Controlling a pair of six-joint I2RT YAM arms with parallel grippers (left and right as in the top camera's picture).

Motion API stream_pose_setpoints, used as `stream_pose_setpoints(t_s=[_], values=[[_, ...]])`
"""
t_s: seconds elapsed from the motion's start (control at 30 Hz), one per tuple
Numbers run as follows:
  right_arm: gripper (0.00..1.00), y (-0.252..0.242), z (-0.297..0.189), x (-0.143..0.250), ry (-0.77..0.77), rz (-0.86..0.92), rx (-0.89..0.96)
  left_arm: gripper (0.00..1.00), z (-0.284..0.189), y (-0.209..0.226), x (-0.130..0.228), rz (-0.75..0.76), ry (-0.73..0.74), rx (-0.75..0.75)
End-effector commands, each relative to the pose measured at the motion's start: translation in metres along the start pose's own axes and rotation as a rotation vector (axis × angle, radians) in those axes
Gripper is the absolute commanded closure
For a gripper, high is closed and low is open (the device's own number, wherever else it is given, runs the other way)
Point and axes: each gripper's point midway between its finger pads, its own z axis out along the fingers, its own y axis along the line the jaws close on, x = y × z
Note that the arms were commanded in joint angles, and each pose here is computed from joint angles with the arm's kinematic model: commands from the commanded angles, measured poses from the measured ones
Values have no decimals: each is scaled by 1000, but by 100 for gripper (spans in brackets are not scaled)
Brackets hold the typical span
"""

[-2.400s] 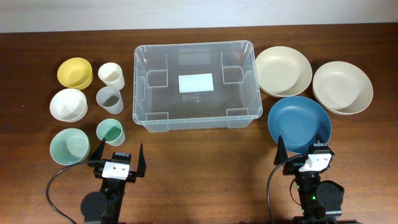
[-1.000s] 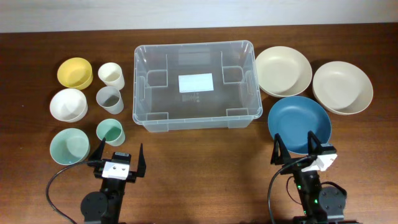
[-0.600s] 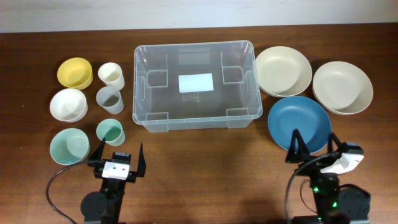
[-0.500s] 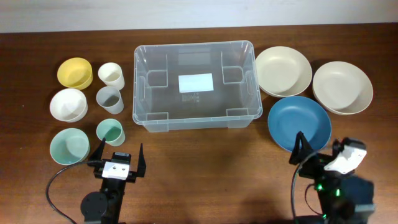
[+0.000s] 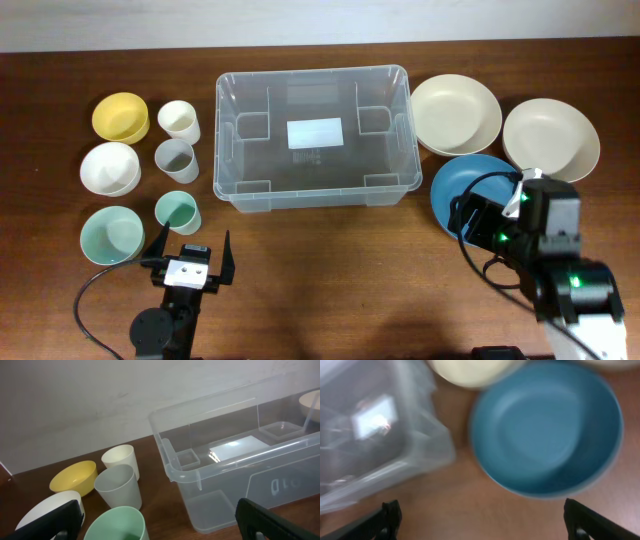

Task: Pack container
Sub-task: 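Move the right gripper to the teal-blue bowl's rim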

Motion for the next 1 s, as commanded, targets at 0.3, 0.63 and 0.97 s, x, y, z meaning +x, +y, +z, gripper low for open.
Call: stream_pose_setpoints(t_s=[0.3,0.63,0.97], values=[[1,-91,28,-1,124,520,245,0,0,-1,1,11,-1,5],[1,-113,73,18,261,567,352,0,0,-1,1,11,-1,5],[1,-129,95,18,264,586,423,0,0,-1,1,11,-1,5]])
